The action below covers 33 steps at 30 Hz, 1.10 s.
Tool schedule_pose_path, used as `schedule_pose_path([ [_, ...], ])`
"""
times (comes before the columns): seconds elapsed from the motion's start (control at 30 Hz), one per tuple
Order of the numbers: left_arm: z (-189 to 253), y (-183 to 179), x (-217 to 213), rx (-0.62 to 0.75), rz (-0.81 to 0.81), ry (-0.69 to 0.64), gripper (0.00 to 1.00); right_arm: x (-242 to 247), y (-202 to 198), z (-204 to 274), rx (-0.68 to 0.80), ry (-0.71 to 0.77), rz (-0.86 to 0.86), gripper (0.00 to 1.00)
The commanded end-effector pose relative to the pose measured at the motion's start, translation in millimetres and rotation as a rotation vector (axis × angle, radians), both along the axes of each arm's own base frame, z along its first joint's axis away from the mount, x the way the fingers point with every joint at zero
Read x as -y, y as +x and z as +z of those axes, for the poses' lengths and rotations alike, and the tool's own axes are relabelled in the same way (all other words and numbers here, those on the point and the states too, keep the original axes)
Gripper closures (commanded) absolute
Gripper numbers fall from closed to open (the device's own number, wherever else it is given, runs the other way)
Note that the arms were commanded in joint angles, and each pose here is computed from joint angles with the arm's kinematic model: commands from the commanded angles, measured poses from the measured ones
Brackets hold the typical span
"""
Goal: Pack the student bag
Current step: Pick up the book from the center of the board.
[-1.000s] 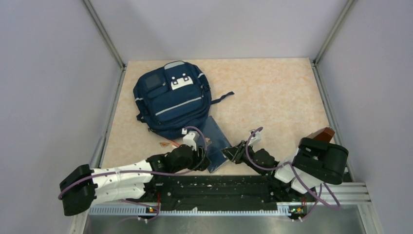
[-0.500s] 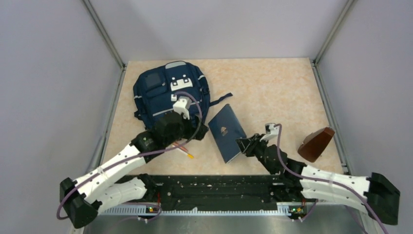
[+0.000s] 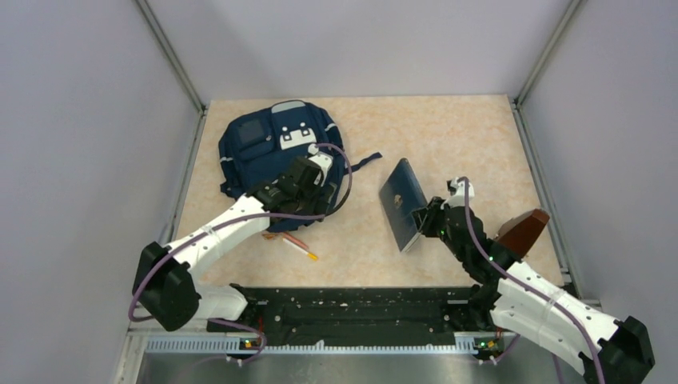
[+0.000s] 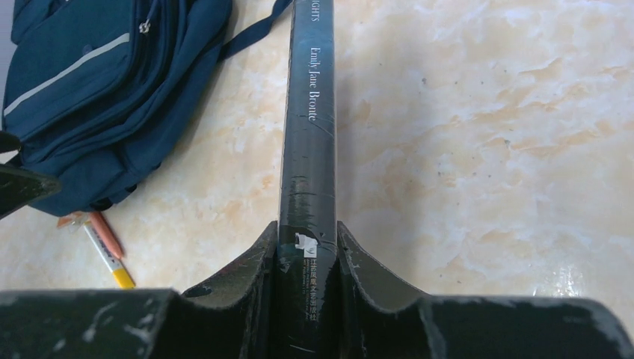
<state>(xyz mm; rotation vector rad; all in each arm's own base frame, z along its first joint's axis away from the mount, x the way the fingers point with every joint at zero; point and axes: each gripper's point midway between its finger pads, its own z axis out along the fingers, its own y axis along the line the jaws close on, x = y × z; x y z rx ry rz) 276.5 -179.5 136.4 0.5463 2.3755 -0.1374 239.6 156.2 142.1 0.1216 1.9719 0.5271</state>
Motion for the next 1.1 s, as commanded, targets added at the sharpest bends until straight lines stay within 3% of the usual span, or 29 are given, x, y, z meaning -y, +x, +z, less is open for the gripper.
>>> schedule_pose_path([
  [0.0, 3, 16, -28, 0.070, 0.057, 0.141, 0.19, -21, 3, 37, 0.087, 0.076, 0.101, 1.00],
  [0.3, -12, 12, -47, 0.020, 0.112, 0.159, 0.30, -13, 4, 34, 0.091, 0.025, 0.093, 1.00],
  [0.6, -27, 9, -59, -0.044, 0.113, 0.218, 0.32, -7, 1, 31, 0.088, 0.047, 0.071, 1.00],
  [1.07, -28, 22, -70, -0.007, 0.146, 0.270, 0.51, 3, -4, 35, 0.103, 0.055, 0.041, 1.00],
])
